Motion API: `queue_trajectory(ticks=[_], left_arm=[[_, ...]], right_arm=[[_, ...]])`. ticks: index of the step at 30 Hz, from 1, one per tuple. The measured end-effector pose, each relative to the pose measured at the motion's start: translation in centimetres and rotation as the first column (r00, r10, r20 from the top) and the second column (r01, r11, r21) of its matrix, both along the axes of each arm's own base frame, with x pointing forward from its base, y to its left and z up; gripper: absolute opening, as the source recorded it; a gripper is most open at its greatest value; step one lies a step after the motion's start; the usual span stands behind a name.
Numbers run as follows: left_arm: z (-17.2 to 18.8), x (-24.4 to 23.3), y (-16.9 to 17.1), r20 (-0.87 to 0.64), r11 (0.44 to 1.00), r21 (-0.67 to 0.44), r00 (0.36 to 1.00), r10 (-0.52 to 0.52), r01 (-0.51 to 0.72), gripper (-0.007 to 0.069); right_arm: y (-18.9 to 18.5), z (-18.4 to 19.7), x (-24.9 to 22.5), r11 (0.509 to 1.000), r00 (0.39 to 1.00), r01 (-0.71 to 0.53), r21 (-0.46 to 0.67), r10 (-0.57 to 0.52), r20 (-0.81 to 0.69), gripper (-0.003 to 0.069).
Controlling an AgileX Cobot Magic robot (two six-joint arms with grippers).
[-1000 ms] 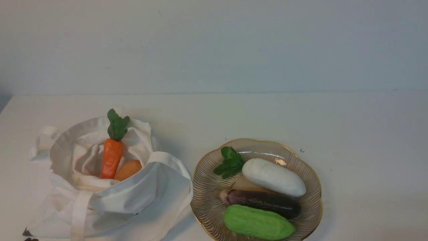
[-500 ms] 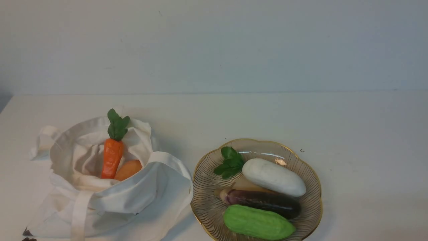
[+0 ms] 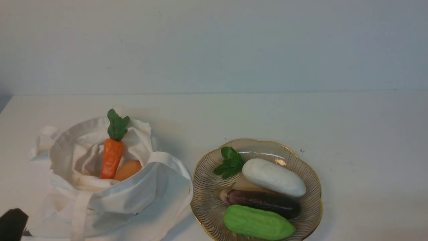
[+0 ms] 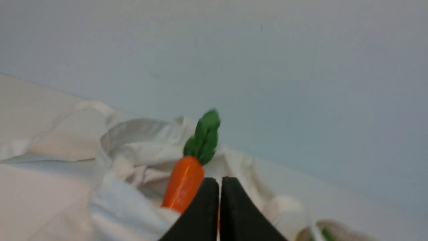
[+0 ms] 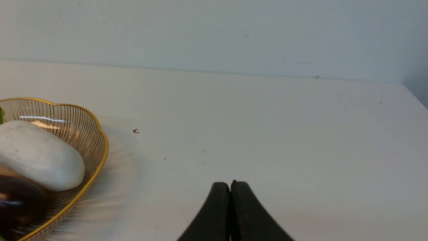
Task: Take vegetables from cloth bag on white table place on plate.
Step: 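Reach into the cloth bag toward a vegetable inside it with the left gripper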
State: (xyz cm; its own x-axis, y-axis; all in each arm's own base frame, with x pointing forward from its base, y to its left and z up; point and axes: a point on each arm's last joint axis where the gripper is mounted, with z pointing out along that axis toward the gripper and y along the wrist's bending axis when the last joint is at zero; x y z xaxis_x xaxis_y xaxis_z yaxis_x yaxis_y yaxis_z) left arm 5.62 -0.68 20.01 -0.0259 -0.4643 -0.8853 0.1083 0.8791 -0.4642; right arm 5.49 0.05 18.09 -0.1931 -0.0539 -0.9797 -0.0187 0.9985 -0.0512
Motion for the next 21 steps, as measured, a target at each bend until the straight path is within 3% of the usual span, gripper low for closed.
queue_trajectory(ticks=[1, 5, 11, 14, 18, 21], left_arm=[[0.5, 0.0, 0.2, 0.047, 0.995, -0.098, 0.999, 0.023, -0.019, -0.0005], [1.5, -0.1, 0.9, 0.143, 0.971, -0.231, 0.985, 0.094, -0.059, -0.0005], [2.7, -0.5, 1.9, 0.269, 0.946, -0.304, 0.942, 0.198, -0.112, -0.0005], [3.8, -1.1, 2.7, 0.382, 0.926, -0.344, 0.878, 0.289, -0.155, -0.0005], [6.3, -1.7, 2.8, 0.444, 0.933, -0.329, 0.847, 0.291, -0.148, -0.0005], [9.7, -1.5, 1.8, 0.411, 0.976, -0.176, 0.891, 0.191, -0.128, -0.0005]], right_arm=[[0.0, 0.0, 0.0, 1.000, 1.000, 0.000, 0.000, 0.000, 0.000, -0.0015], [0.0, 0.0, 0.0, 1.000, 1.000, 0.000, 0.000, 0.000, 0.000, -0.0015], [0.0, 0.0, 0.0, 1.000, 1.000, 0.000, 0.000, 0.000, 0.000, -0.0015], [0.0, 0.0, 0.0, 1.000, 1.000, 0.000, 0.000, 0.000, 0.000, -0.0015], [0.0, 0.0, 0.0, 1.000, 1.000, 0.000, 0.000, 0.000, 0.000, -0.0015], [0.0, 0.0, 0.0, 1.000, 1.000, 0.000, 0.000, 0.000, 0.000, -0.0015]])
